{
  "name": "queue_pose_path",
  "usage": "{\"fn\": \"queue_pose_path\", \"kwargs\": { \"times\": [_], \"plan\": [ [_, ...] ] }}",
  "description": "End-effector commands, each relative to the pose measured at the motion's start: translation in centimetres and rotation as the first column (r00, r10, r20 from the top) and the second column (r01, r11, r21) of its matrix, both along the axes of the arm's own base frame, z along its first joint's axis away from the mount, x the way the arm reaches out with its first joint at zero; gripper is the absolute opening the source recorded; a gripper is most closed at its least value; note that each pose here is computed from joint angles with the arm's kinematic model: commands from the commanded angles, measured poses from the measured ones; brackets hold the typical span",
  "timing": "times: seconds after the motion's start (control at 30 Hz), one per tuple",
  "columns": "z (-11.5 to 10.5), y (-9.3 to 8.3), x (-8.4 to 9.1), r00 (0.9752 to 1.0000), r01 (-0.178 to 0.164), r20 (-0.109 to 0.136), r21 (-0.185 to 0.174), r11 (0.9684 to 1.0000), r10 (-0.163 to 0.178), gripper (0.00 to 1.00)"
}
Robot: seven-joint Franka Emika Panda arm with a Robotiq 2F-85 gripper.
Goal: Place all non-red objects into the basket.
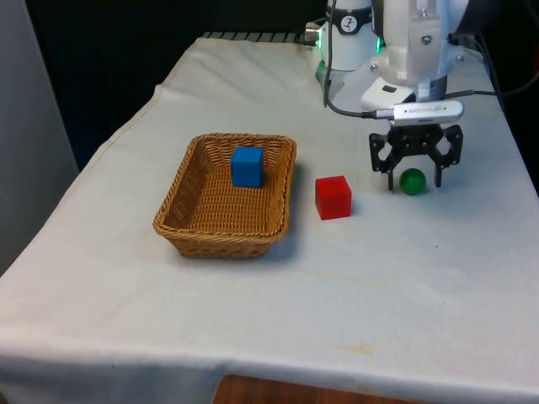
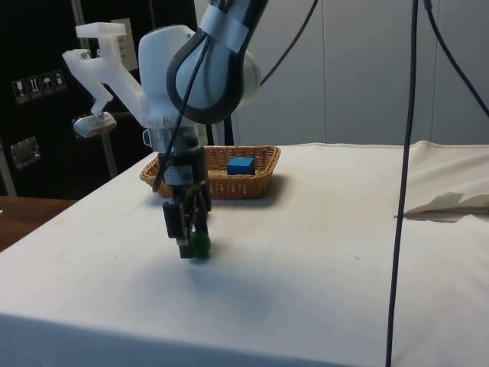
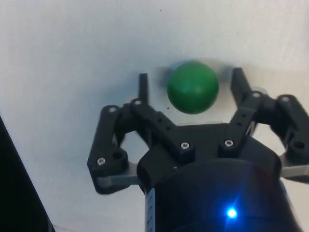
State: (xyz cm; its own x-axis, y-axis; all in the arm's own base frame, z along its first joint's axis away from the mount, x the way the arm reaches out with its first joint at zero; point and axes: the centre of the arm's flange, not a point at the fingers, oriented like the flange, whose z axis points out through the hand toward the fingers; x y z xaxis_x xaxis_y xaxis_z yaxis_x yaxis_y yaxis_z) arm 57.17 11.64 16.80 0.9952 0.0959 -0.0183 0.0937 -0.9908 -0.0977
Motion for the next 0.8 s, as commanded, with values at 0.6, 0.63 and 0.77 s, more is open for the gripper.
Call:
{"fn": "queue_pose_path", "kwargs": {
  "times": [0.6, 0.63, 0.77],
  "plan": [
    [1.9, 0.2, -0.3, 1.0, -0.001, 0.007, 0.003, 1.0, 0.001, 0.0],
    [2.3, 0.3, -0.4, 1.0, -0.001, 0.008, 0.004, 1.0, 0.001, 0.0],
    [4.0, 0.2, -0.8, 0.9999, -0.003, 0.014, 0.005, 1.0, 0.003, 0.0]
  ]
}}
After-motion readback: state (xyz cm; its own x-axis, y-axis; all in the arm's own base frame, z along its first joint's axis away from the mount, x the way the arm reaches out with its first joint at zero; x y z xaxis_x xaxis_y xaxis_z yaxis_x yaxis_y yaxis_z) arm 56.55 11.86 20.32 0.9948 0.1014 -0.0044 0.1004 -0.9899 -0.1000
